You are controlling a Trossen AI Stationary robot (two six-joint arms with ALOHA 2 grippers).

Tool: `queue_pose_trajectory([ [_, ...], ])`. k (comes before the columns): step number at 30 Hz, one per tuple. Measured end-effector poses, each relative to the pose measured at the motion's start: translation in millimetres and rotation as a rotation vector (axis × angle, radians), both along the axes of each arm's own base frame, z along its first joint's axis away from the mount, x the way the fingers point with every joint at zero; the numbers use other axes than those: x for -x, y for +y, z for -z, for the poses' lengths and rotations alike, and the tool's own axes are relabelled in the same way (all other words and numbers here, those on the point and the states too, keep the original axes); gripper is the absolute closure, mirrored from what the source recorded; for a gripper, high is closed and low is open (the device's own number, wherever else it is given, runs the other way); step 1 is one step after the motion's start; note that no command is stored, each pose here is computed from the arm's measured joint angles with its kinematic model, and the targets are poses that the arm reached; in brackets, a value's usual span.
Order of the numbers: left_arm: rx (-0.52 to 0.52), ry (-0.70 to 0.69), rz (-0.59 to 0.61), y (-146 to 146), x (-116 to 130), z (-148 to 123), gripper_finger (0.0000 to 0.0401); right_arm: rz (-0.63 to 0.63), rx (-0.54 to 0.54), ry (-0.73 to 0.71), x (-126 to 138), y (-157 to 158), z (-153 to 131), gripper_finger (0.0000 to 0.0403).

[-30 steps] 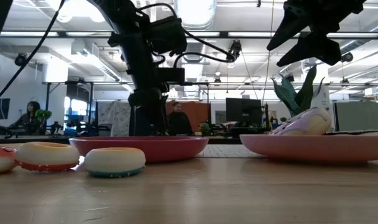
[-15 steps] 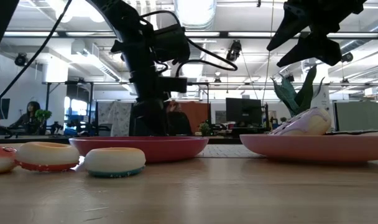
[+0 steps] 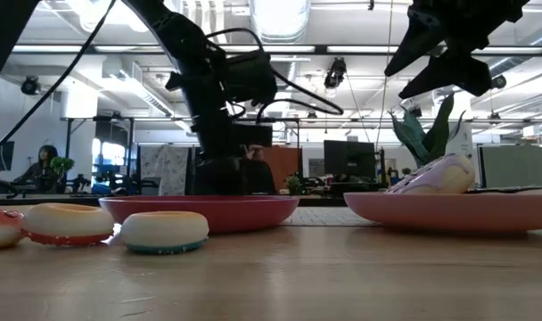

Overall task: Pick & Place donuts
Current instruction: Put the small yellow donut on the pink plate

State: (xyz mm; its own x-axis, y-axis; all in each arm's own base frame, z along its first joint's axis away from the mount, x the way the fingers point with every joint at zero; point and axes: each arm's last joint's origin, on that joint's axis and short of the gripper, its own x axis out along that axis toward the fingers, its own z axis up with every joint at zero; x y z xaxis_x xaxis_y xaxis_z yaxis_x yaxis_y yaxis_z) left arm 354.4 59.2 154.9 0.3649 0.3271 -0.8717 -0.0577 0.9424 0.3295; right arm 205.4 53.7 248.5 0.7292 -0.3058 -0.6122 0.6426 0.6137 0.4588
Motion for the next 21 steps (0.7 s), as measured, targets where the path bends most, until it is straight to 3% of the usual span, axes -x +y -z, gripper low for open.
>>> queue_pose_trajectory([
  [9,-0.015,0.011,-0.012,0.9,-0.4,3.7,0.0306,0.007,-0.005,0.006,0.8,-0.4,3.3,0.0197],
  [17,-0.066,0.017,-0.031,3.6,-0.2,3.6,0.0392,0.007,-0.005,0.006,0.8,-0.4,3.5,0.0197],
  [21,-0.069,0.018,-0.058,4.1,-1.6,-10.0,0.0399,0.006,-0.006,0.007,0.9,-0.4,3.6,0.0197],
])
